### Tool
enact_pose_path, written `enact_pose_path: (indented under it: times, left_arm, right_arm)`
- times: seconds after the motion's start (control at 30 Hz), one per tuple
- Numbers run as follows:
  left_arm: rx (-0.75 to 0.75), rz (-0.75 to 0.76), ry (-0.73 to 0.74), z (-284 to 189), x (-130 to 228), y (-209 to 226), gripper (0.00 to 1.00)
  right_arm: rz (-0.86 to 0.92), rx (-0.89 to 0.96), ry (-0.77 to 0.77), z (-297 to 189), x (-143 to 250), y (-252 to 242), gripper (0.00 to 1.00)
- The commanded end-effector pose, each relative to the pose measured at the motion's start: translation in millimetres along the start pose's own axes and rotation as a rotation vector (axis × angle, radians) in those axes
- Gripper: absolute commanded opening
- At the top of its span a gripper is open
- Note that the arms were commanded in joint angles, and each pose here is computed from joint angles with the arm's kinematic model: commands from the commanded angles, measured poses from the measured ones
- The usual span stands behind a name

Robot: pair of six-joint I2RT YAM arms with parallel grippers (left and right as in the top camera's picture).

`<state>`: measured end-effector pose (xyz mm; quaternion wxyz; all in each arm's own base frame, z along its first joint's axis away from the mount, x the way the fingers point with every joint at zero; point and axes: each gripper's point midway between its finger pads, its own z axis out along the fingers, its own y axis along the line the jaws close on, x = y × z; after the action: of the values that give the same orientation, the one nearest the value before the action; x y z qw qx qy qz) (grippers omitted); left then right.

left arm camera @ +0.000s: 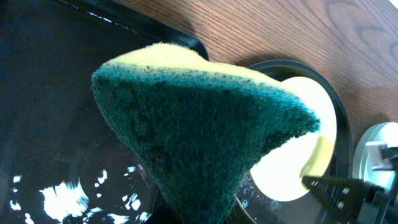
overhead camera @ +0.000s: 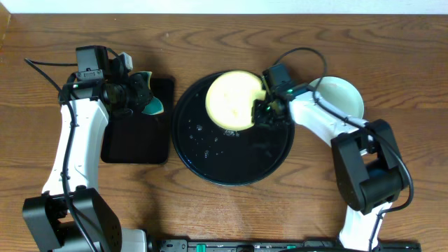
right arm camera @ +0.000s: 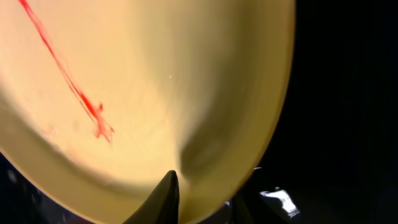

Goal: Clean dirty plates on tray and stack at the side
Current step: 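Move the right gripper to the yellow plate and grasp its rim, then pull the yellow plate toward the black tray's center with the right gripper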

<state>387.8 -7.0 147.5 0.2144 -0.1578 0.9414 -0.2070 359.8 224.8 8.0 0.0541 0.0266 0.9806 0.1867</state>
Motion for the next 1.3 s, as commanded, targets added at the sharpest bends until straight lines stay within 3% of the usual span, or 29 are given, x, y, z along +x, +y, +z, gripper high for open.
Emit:
enact_pose_path:
  times: [0.0, 0.5, 0.7, 0.97, 1.27]
  left_arm:
    - [-0.007, -0.001, 0.003, 2, 0, 3, 0.08]
    - [-0.007, -0.001, 0.000, 2, 0, 3, 0.08]
    - [-0.007, 0.000, 0.000, 2, 0, 3, 0.08]
    - [-0.007, -0.001, 0.000, 2, 0, 3, 0.08]
    - [-0.007, -0.001, 0.001, 2, 0, 3, 0.08]
  right_arm:
    - [-0.137, -0.037, 0.006, -8, 2, 29, 0.24]
    - [-0.438, 0.085, -0.165, -51, -47, 56, 0.47]
    - [-0.540, 0.137, -0.157, -45, -55, 42, 0.56]
    - [-0.690, 0.072, -0.126, -37, -68, 58, 0.68]
    - [-0.628, 0.159, -0.058, 12, -86, 38, 0.61]
